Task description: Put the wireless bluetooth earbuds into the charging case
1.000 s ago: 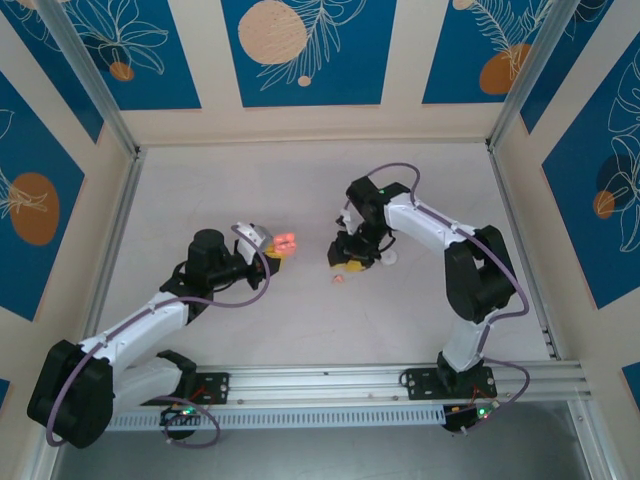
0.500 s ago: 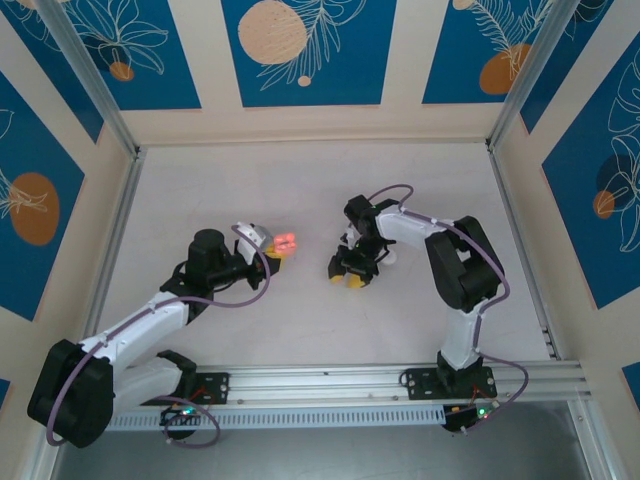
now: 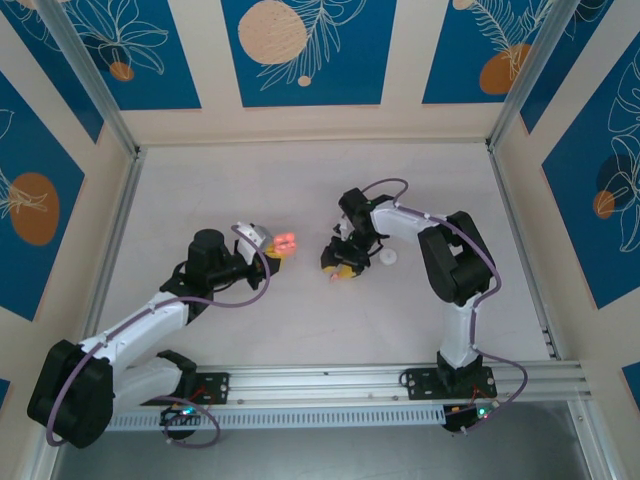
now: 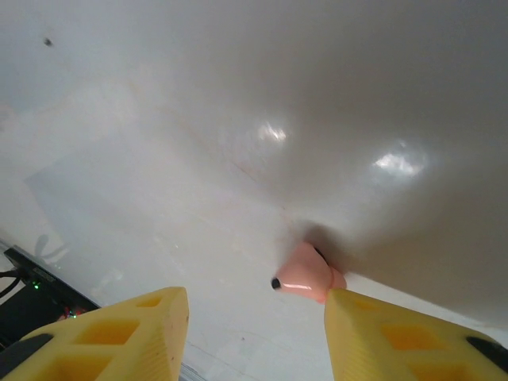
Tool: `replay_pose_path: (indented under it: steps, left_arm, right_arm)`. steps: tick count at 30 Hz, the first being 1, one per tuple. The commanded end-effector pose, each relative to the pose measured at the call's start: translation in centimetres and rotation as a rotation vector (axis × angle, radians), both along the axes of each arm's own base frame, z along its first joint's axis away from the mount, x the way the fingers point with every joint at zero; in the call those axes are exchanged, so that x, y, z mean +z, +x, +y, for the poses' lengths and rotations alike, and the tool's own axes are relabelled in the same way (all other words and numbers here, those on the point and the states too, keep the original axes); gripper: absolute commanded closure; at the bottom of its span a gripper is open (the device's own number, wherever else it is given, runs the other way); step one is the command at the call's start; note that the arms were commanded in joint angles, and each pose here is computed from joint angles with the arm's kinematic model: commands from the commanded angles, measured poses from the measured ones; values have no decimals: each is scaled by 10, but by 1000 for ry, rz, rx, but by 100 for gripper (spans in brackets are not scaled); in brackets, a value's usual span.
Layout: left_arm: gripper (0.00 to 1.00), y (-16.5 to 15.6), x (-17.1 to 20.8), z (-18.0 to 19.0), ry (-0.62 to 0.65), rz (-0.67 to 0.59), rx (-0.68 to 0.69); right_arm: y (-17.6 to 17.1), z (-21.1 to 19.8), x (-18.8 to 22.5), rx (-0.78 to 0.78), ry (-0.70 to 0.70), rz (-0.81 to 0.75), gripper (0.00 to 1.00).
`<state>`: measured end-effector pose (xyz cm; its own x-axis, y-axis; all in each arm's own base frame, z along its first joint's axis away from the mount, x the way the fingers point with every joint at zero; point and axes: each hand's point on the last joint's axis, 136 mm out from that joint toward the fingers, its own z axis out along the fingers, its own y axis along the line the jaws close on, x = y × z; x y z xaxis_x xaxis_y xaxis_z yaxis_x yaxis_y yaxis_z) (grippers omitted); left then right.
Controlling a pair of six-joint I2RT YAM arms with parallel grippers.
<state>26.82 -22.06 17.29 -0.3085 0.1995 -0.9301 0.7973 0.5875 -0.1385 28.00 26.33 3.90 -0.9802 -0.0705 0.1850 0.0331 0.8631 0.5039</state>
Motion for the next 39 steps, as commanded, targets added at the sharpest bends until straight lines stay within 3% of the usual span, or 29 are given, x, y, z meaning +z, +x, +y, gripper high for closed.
replay_pose_path:
  steps: [1,9,19,39]
  left_arm:
    - [86,2,14,2,-9,-37,-3]
    - [86,1,13,3,-5,-35,-3]
    - [86,1,13,3,-15,-40,-1]
    - [86,-3,14,8,-8,-56,16]
  right_arm:
    - [3,4,4,17,9,0,52]
    - [-7,-18,14,36,-133,7,51]
    - [-14,-5,2,10,-98,62,54]
    - [-8,-2,-20,57,-182,50,60]
